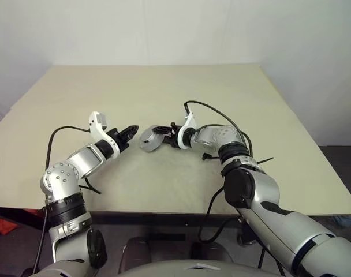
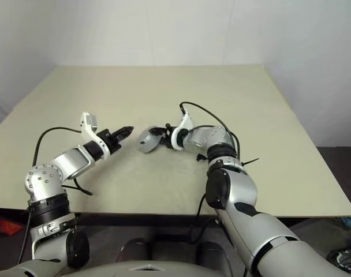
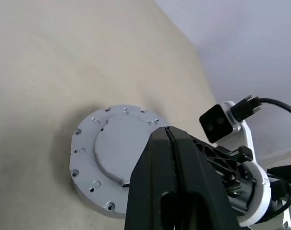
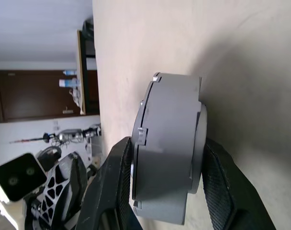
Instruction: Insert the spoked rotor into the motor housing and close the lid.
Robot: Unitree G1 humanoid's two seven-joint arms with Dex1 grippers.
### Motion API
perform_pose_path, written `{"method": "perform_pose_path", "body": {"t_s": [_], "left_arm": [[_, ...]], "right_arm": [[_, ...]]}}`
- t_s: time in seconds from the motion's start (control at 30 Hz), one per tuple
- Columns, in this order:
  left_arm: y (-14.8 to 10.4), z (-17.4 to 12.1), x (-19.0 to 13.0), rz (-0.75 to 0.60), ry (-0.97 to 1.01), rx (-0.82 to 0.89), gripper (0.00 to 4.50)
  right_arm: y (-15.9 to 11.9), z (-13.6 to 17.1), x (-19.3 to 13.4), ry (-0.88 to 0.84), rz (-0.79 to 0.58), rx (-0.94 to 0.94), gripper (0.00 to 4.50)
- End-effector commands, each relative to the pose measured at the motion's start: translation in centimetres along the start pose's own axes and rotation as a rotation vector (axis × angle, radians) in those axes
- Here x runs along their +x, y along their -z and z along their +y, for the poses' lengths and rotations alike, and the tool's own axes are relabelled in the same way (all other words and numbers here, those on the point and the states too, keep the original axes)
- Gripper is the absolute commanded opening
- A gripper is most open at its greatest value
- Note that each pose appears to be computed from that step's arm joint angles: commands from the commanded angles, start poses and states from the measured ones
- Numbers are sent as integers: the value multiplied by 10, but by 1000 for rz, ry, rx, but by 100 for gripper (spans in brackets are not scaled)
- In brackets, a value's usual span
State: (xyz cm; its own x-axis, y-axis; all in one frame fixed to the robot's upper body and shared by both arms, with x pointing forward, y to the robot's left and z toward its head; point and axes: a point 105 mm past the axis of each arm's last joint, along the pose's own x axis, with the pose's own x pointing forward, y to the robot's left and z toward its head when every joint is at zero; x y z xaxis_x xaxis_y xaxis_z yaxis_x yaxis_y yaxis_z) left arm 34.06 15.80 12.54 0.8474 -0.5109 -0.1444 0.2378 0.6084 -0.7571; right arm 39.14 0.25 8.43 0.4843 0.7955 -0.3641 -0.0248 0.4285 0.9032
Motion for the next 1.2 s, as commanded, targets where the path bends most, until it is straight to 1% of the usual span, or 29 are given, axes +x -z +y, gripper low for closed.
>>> {"method": "perform_pose_path", "body": {"t_s": [0.03, 0.13, 0.33, 0.57, 0.83, 1.0, 1.13, 1.2], "left_arm": [[-11, -11, -3, -40, 41, 36, 0], [-11, -11, -3, -42, 40, 34, 0], [-10, -11, -3, -41, 41, 33, 0], [-11, -12, -4, -48, 52, 28, 0], [-15, -14, -4, -77, 64, 5, 0], [-43, -9, -11, -268, 90, -200, 0], [-45, 2, -20, -320, 45, -237, 0], [-45, 9, -25, -348, 12, -257, 38]], "right_arm": [[-11, 16, -1, -31, -38, -30, 199], [-14, 20, -2, -53, -53, -10, 199], [-24, 31, -2, -99, -102, 87, 199], [-45, 50, -4, -184, -215, 241, 199], [-61, 63, -8, -250, -294, 353, 199], [-71, 84, -15, -350, -320, 422, 199], [-82, 86, -21, -362, -363, 462, 199], [-87, 86, -25, -361, -381, 471, 199]]}}
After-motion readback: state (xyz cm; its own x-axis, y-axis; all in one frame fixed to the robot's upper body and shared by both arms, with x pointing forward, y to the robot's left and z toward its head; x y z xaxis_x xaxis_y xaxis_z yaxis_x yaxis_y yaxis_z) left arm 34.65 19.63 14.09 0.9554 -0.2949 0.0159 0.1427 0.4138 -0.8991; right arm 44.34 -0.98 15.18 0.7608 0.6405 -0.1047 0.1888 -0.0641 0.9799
